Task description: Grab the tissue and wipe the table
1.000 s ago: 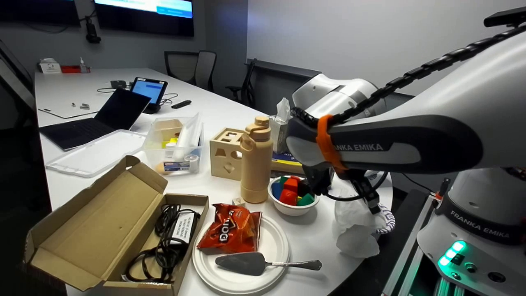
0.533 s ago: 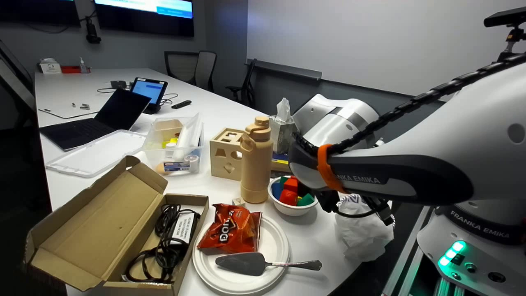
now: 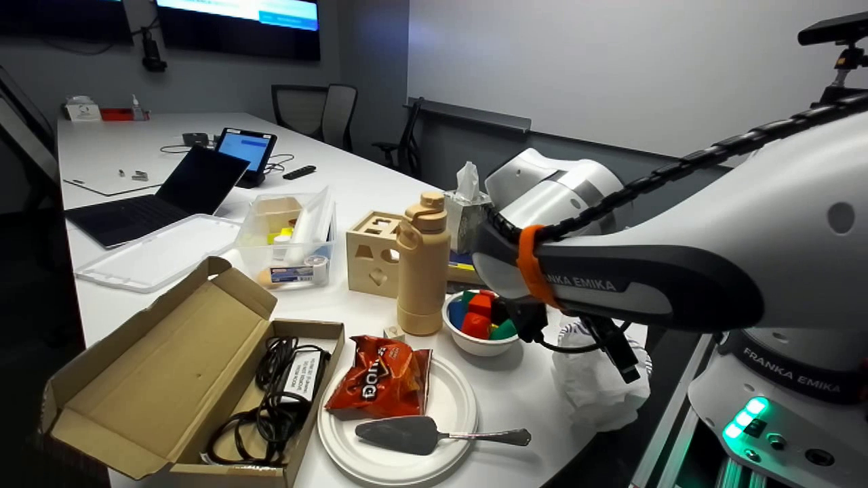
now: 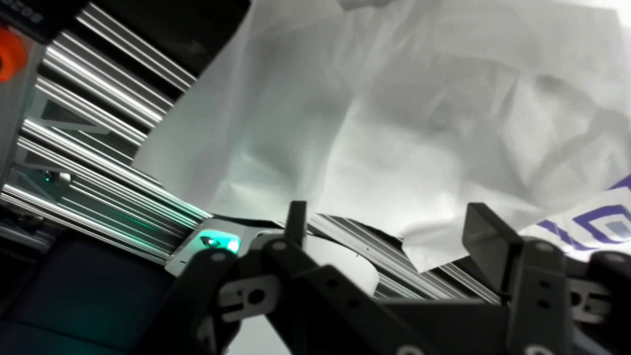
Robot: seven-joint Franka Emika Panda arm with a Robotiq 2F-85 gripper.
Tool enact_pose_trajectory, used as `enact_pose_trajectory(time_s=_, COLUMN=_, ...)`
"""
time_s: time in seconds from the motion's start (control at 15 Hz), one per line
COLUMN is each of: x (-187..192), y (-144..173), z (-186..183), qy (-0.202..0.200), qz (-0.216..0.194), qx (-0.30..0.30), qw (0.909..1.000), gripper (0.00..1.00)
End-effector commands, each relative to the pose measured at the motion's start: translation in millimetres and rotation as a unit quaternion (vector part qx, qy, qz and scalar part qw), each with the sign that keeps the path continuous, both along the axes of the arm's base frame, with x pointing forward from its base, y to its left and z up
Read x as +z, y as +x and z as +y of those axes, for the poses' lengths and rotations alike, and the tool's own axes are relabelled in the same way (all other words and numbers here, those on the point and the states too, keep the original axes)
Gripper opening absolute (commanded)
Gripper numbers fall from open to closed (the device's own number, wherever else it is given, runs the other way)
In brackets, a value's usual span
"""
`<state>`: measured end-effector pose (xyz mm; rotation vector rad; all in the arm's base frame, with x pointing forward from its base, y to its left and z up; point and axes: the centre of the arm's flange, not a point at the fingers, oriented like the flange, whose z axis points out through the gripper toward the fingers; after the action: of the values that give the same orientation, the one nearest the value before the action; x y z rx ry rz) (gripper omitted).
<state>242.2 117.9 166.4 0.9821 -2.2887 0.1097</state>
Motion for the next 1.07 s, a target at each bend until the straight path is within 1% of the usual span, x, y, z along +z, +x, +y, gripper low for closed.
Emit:
enact_pose_trajectory(time_s=0.0, x=24, y=-41, z=-26, qy=0.008, qz=-0.056, qx=-0.016, qw=0.9982, gripper=1.00)
enact_pose_trajectory(time_s=0.2, x=31, y=-37, z=-21, qy=0.034, qz=-0.084, qx=-0.029, qw=0.9955, gripper=1.00)
enact_pose_trajectory(time_s=0.33, x=46, y=-33, z=-16, qy=0.046, qz=-0.095, qx=-0.035, qw=0.9938, gripper=1.00)
enact_pose_trajectory(time_s=0.4, x=58, y=-31, z=-13, qy=0.041, qz=-0.089, qx=-0.041, qw=0.9943, gripper=1.00)
enact_pose_trajectory(time_s=0.67, x=115, y=-30, z=0, qy=0.052, qz=-0.103, qx=-0.047, qw=0.9922, gripper=1.00)
enact_pose_trajectory(time_s=0.87, x=160, y=-33, z=2, qy=0.048, qz=-0.105, qx=-0.056, qw=0.9917, gripper=1.00)
enact_pose_trajectory(time_s=1.0, x=155, y=-29, z=2, qy=0.047, qz=-0.101, qx=-0.061, qw=0.9920, gripper=1.00)
